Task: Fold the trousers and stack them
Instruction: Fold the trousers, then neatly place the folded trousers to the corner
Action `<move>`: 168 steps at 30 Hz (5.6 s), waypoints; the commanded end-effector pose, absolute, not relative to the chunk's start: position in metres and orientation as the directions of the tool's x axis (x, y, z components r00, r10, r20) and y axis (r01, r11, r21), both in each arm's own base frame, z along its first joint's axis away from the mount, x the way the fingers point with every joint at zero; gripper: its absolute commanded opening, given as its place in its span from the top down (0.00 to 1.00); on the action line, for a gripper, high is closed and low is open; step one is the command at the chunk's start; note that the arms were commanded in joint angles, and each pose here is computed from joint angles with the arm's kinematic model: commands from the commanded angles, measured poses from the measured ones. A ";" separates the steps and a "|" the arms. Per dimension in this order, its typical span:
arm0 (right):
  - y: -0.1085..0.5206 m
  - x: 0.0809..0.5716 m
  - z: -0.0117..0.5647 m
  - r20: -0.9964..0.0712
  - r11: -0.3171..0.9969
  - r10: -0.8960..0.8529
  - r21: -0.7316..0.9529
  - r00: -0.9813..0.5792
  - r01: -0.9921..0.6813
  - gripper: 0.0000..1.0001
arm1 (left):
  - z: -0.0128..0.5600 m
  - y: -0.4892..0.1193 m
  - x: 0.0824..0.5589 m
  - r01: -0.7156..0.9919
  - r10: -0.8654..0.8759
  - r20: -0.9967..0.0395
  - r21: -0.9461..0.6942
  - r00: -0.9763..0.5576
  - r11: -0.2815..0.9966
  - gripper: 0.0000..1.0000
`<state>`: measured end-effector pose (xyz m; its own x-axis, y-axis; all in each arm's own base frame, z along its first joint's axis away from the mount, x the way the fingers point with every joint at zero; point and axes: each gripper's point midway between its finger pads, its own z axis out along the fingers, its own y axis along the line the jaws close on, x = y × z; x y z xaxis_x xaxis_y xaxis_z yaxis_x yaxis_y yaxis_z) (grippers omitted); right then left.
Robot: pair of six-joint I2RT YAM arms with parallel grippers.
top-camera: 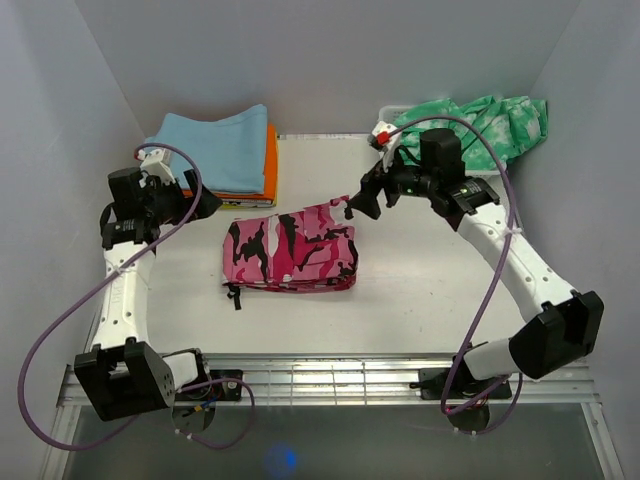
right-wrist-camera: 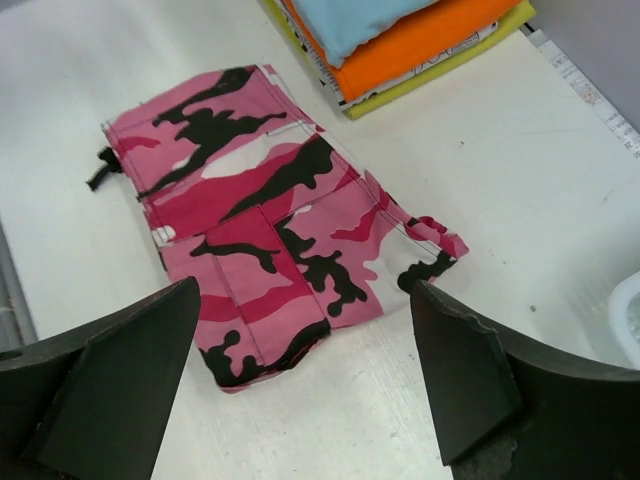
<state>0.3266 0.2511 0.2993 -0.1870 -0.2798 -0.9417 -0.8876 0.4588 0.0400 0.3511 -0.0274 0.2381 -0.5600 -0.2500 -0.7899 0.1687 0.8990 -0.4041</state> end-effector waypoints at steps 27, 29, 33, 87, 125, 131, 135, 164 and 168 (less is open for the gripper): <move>0.514 0.240 0.096 -0.598 -0.054 -0.643 -0.588 0.479 -0.807 0.00 | 0.127 -0.022 0.261 -0.466 -0.759 -0.132 -0.718 -0.637 0.516 0.02; 0.520 0.241 0.084 -0.584 -0.072 -0.645 -0.595 0.492 -0.801 0.00 | 0.124 -0.019 0.261 -0.486 -0.771 -0.115 -0.716 -0.626 0.501 0.02; 0.532 0.242 0.068 -0.571 -0.094 -0.647 -0.598 0.505 -0.796 0.07 | 0.118 -0.010 0.258 -0.528 -0.800 -0.075 -0.713 -0.596 0.461 0.02; 0.536 0.271 0.113 -0.834 0.107 -0.529 -0.251 0.159 -0.962 0.74 | 0.037 -0.079 0.300 -0.654 -0.789 0.194 -0.689 -0.582 0.313 0.54; 0.261 0.277 0.105 -0.212 0.506 0.209 0.859 -0.955 -0.080 0.07 | 0.040 -0.067 0.285 -0.552 -0.755 -0.010 -0.676 -0.656 0.488 1.00; 0.263 0.256 0.077 -0.128 0.515 0.172 0.857 -0.977 -0.021 0.06 | 0.039 -0.066 0.285 -0.557 -0.757 -0.010 -0.672 -0.653 0.489 1.00; 0.270 0.233 0.066 -0.091 0.517 0.138 0.856 -0.986 -0.007 0.10 | 0.038 -0.066 0.286 -0.559 -0.758 -0.005 -0.673 -0.653 0.485 1.00; 0.293 0.268 0.056 -0.174 0.447 0.106 0.888 -0.979 -0.109 0.10 | 0.029 -0.063 0.288 -0.574 -0.751 0.002 -0.646 -0.660 0.503 1.00; 0.282 0.259 0.046 -0.172 0.498 0.101 0.861 -0.980 -0.100 0.06 | 0.028 -0.063 0.287 -0.578 -0.753 0.005 -0.644 -0.658 0.502 1.00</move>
<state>0.2593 0.2901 0.0531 -0.9849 0.1081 -0.1353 -0.0725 0.4522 0.8890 0.2803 -0.0701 0.0274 -0.6602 -0.7492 0.0532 -0.5877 0.4712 -0.6577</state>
